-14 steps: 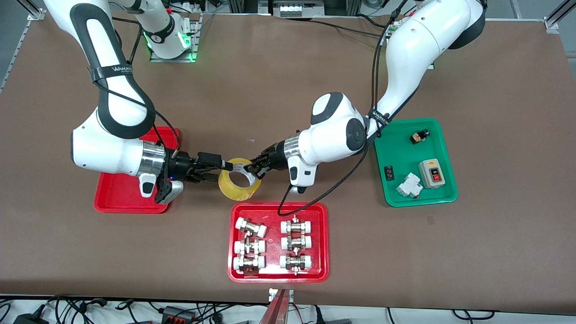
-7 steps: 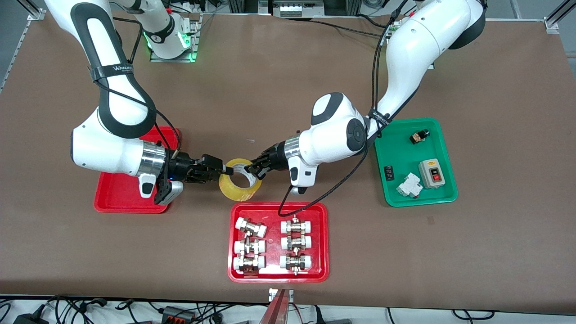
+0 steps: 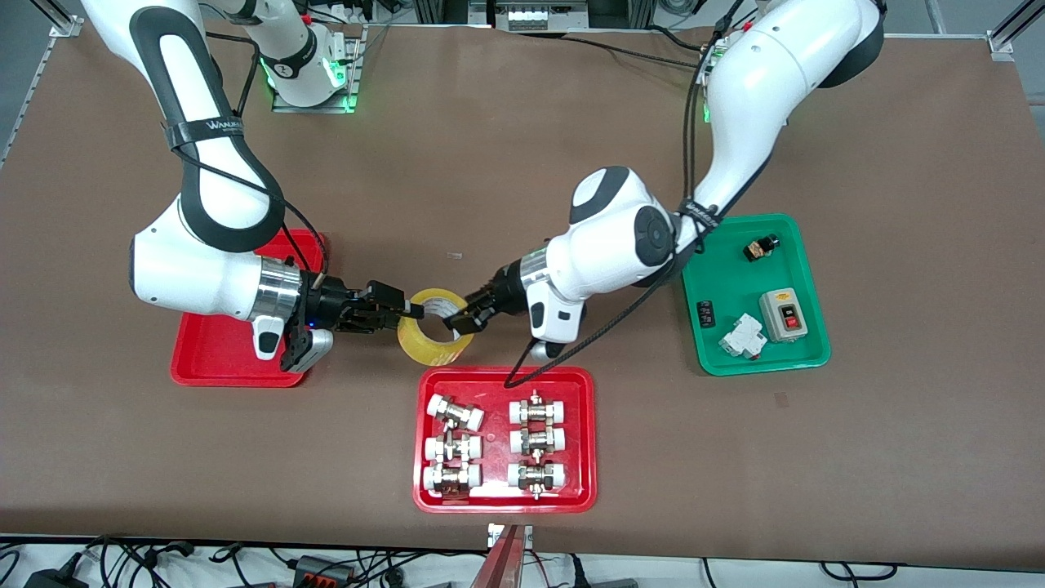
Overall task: Left arm passes tape to right arm into tray
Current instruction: 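Carry the tape to the empty red tray while the left gripper withdraws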
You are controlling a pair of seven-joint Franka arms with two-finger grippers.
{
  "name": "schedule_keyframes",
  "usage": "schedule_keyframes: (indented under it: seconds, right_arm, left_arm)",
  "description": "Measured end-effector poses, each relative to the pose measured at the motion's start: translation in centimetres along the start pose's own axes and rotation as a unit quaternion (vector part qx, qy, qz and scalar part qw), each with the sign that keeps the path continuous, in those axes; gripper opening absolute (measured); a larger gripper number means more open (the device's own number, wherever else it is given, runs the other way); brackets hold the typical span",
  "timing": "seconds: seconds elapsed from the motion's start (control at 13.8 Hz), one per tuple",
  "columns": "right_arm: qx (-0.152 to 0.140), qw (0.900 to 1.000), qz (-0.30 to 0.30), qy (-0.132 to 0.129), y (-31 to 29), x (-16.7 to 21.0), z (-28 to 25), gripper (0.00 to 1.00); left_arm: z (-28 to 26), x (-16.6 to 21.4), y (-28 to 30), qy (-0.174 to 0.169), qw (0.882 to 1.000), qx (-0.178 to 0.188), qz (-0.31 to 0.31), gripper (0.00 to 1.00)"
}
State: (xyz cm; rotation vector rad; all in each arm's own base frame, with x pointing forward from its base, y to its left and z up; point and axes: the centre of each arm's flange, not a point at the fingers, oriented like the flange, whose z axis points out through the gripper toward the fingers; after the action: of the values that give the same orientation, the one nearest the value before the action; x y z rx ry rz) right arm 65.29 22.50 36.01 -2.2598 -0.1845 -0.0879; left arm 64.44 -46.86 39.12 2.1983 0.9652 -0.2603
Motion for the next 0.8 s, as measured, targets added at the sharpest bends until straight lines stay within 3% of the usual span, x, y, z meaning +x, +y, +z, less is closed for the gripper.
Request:
schedule_keyframes:
  seconds: [0.14, 0.29, 0.43, 0.58, 0.8]
  right_arm:
    - [-0.002, 1.0, 0.0, 0.0, 0.1, 0.0, -0.1, 0.54]
    - [-0.015, 1.0, 0.001, -0.005, 1.3, 0.1, -1.0, 0.54]
    - [-0.043, 0.998, 0.005, -0.033, 4.9, -0.2, -3.9, 0.54]
    - [-0.073, 0.995, 0.02, -0.068, 9.9, -1.0, -8.6, 0.54]
    - [-0.1, 0.987, 0.029, -0.122, 16.6, -3.5, -14.8, 0.54]
  left_arm:
    - [-4.8, 2.1, 0.7, 0.043, 0.998, 0.045, 0.031, 0.97]
    - [-10.4, 4.0, 0.7, 0.078, 0.992, 0.096, 0.038, 1.0]
    - [-16.5, 6.4, 0.1, 0.103, 0.985, 0.136, 0.022, 1.0]
    - [-22.4, 9.7, -1.5, 0.112, 0.978, 0.175, 0.033, 1.0]
    - [-29.4, 14.3, -5.1, 0.084, 0.96, 0.242, 0.113, 1.0]
